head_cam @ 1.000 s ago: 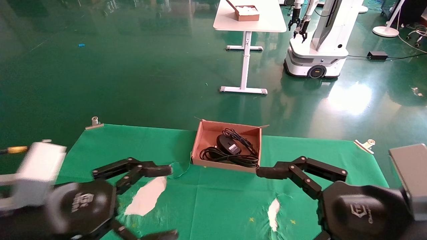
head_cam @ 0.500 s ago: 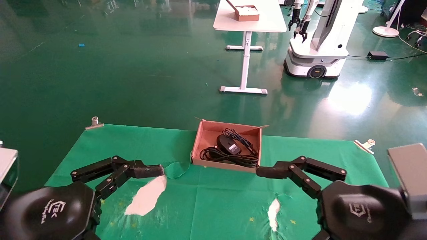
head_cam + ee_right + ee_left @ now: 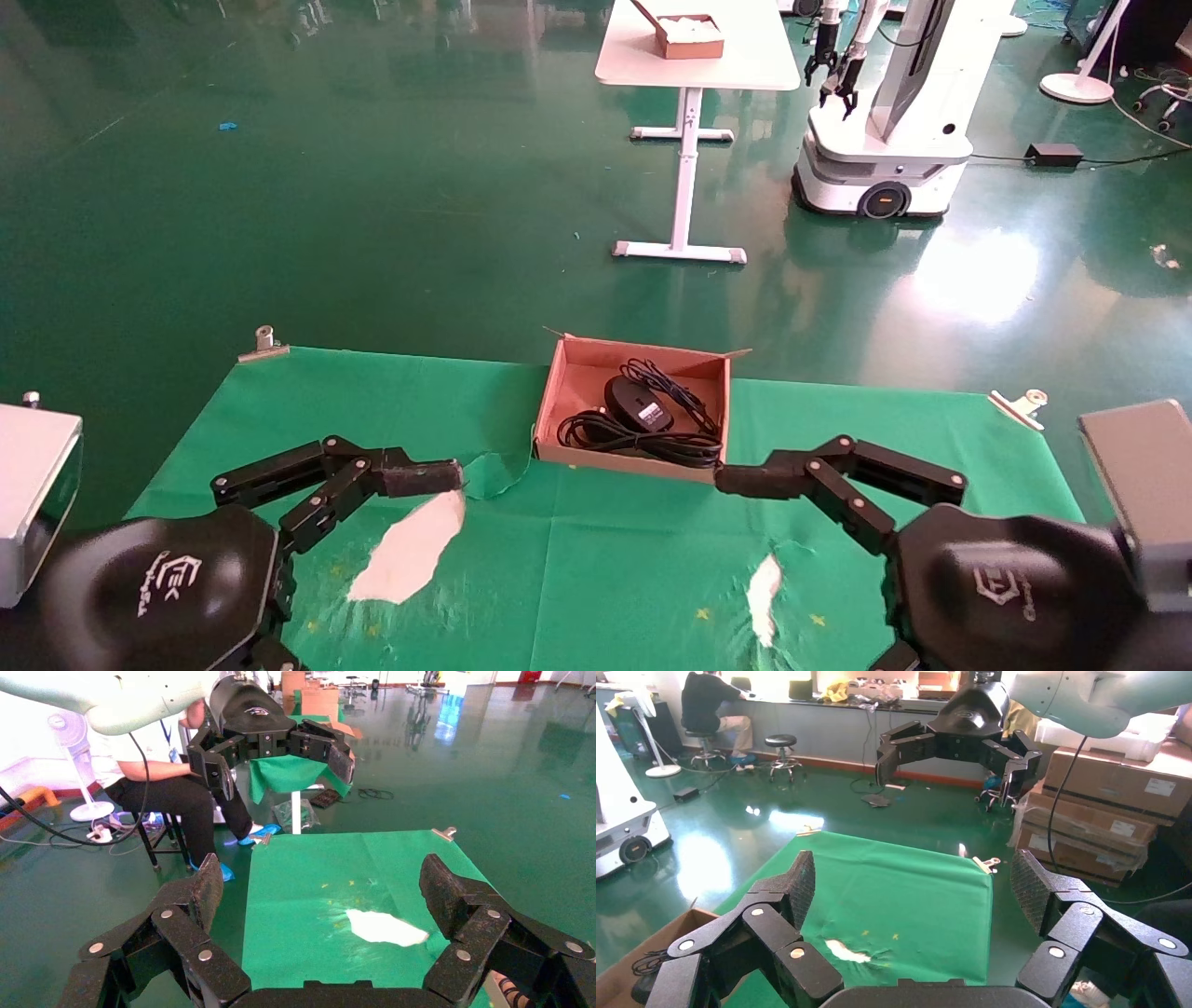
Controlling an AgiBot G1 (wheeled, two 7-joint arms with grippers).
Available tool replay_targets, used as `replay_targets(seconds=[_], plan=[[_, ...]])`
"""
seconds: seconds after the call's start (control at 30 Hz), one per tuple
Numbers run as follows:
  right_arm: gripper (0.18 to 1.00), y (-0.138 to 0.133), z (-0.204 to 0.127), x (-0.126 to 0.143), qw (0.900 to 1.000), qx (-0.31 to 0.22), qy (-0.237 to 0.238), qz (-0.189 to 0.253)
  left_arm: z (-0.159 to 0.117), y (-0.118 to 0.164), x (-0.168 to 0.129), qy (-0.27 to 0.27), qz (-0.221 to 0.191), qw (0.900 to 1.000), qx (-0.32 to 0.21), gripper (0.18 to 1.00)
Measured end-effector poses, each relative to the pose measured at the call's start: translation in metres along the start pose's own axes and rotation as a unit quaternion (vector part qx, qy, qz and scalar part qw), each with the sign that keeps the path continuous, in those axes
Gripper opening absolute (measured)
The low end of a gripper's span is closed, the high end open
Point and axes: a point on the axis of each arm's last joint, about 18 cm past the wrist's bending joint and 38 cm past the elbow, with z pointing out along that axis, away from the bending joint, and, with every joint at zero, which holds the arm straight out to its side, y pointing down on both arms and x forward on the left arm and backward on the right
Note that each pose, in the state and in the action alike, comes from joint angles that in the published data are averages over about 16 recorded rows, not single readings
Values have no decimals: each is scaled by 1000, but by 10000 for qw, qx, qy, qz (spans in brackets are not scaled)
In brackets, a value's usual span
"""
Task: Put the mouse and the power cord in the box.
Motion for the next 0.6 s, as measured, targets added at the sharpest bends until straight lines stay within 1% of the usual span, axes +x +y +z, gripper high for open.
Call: replay_targets(seconds=[0.6], plan=[[1001,0,0,0,10000,-2,4,0,1,2,-1,-16,-17,10000,-31,1001]])
